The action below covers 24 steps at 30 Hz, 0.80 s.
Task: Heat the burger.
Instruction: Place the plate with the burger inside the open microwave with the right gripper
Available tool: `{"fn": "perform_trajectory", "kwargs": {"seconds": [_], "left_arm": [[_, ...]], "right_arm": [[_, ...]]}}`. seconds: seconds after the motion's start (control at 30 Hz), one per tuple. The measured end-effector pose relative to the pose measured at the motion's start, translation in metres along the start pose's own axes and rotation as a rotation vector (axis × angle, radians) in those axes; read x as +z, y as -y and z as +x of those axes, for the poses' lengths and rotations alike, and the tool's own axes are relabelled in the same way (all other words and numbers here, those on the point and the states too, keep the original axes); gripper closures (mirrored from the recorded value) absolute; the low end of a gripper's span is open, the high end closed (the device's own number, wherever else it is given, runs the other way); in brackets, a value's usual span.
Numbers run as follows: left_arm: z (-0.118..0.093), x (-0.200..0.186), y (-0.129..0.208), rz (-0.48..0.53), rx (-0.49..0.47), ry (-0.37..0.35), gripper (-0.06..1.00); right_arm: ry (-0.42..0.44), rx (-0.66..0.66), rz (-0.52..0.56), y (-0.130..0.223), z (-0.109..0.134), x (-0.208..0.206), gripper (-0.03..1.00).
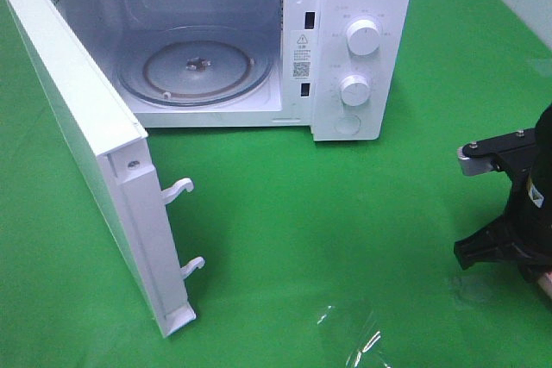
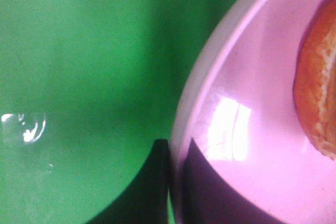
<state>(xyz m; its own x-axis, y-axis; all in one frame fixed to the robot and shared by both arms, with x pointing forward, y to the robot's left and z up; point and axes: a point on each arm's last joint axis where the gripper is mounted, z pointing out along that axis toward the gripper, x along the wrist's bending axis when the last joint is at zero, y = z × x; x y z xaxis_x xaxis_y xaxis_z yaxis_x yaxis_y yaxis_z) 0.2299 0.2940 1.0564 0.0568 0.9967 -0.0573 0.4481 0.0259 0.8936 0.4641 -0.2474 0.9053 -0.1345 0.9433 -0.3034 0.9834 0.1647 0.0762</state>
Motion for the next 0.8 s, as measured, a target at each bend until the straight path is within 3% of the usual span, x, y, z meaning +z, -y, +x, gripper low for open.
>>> {"fn": "perform_trajectory", "kwargs": {"seconds": [0.13,0.8], "left_arm": [[0.0,0.0,0.0,0.0,0.0,0.0,0.09],[0.0,0.0,0.0,0.0,0.0,0.0,0.09]], "right_arm": [[0.063,-0.031,-0.008,0.005,0.0,-0.012,0.95],[0.149,-0.179,-0.048,0.026,0.022,-0.049,0.95]]}}
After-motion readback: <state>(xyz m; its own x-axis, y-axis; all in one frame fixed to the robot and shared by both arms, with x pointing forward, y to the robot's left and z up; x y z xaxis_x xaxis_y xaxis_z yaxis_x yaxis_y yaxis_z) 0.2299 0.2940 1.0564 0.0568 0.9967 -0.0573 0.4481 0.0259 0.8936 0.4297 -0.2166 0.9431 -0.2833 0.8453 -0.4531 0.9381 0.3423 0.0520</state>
